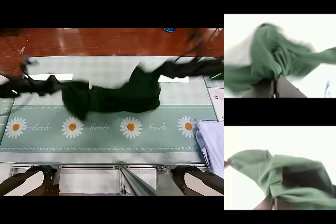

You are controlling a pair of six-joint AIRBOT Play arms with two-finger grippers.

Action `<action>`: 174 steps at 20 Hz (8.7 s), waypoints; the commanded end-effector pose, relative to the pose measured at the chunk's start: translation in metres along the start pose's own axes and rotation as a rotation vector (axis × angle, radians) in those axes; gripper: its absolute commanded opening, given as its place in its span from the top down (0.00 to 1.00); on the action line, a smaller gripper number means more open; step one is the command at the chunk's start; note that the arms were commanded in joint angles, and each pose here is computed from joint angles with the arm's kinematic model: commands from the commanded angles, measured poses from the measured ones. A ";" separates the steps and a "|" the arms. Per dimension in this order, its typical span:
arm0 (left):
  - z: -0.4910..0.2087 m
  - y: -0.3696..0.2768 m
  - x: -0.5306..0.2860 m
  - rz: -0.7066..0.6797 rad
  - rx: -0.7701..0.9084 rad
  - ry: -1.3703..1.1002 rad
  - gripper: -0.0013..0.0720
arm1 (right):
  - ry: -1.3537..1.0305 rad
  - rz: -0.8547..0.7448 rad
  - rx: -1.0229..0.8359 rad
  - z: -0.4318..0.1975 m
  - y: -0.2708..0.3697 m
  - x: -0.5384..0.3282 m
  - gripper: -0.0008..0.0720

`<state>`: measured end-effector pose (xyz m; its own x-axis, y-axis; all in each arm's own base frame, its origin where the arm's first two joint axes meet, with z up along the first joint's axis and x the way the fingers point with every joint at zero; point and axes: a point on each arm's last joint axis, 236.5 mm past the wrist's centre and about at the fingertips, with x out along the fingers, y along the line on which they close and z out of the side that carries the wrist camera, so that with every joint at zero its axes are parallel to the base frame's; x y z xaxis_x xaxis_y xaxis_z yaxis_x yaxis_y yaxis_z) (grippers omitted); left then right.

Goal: Fold the shirts.

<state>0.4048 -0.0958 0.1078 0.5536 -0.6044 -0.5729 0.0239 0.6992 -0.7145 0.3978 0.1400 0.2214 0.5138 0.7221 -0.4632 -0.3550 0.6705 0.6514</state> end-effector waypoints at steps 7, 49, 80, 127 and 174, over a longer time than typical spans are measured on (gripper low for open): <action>0.062 -0.204 -0.279 -0.006 0.521 -0.741 0.95 | -0.640 -0.274 -0.519 0.070 0.192 -0.255 0.96; -0.033 0.144 0.016 0.199 -0.227 0.271 0.30 | 0.171 -0.512 0.615 -0.139 -0.291 -0.083 0.42; -0.067 0.115 0.091 -0.155 -0.225 0.464 0.95 | 0.702 -0.464 0.809 -0.363 -0.206 -0.046 0.42; 0.009 -0.136 -0.305 0.501 0.530 -0.481 0.95 | -0.326 -0.559 -0.225 -0.025 0.079 -0.226 0.96; -0.059 0.182 0.040 0.506 0.046 0.427 0.95 | 0.623 -0.368 0.428 -0.156 -0.281 0.041 0.96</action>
<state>0.3751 -0.0201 -0.0733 0.1047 -0.2946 -0.9499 -0.1200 0.9444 -0.3062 0.3974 0.0038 -0.0754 -0.0293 0.5016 -0.8646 0.1380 0.8587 0.4935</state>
